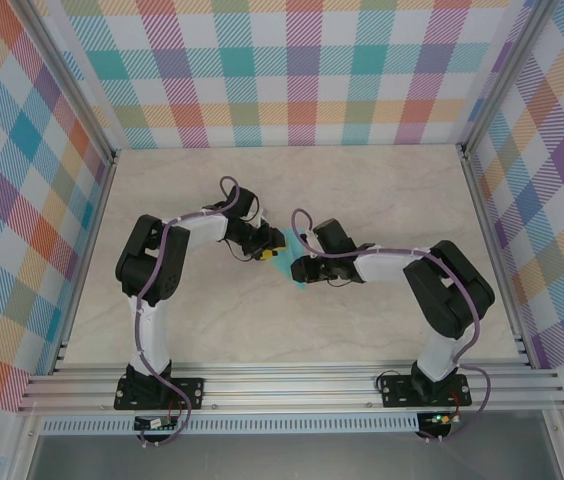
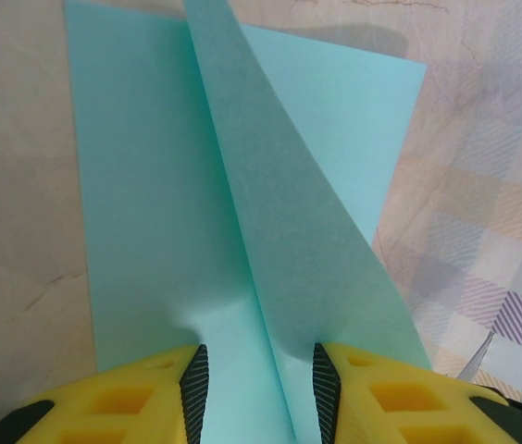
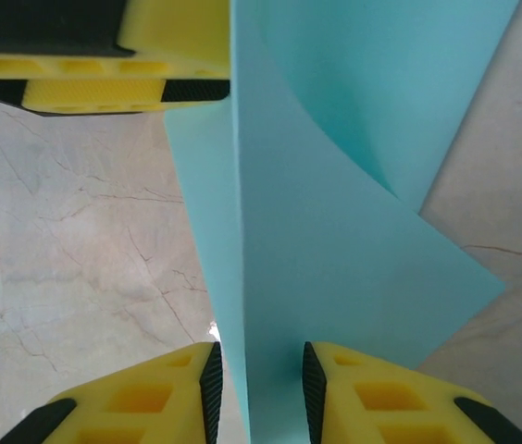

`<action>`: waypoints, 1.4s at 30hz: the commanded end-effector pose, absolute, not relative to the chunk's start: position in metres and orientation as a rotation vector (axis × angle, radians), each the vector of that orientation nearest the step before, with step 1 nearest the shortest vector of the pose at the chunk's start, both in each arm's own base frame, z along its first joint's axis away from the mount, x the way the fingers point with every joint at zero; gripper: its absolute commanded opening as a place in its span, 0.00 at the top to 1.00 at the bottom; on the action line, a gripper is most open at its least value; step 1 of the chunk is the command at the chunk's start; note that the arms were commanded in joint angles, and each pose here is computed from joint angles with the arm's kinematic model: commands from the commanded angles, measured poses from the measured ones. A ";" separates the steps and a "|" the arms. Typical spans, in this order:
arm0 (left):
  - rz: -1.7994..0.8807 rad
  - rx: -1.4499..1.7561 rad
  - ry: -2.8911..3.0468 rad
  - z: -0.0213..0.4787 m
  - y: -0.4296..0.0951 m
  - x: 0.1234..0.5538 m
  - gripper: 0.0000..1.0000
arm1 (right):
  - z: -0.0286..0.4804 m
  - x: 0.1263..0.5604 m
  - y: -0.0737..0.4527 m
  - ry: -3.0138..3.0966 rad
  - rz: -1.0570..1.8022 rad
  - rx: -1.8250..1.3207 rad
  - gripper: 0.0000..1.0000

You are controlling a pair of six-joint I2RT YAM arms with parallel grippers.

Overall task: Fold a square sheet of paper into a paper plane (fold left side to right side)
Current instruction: Fourth fold the wing at the center of the table.

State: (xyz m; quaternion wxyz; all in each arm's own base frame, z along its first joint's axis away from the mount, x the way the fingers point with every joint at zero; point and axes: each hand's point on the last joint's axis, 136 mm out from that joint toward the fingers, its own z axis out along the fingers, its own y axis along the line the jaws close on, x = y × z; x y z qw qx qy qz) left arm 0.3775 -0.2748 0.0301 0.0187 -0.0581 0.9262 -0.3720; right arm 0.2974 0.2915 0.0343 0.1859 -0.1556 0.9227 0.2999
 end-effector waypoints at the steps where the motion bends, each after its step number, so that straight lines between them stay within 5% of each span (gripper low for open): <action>1: -1.112 -0.178 2.923 0.017 -0.280 0.371 0.63 | 0.062 0.308 0.298 2.540 0.902 -0.447 0.67; 22: -1.111 -0.174 2.917 0.020 -0.280 0.372 0.62 | 0.031 0.305 0.307 2.650 0.832 -0.506 0.60; 35: -1.109 -0.158 2.914 0.023 -0.278 0.368 0.59 | 0.034 0.308 0.311 2.627 0.898 -0.490 0.93; 42: -1.135 -0.142 2.909 0.024 -0.279 0.364 0.58 | 0.034 0.304 0.312 2.612 1.012 -0.458 0.96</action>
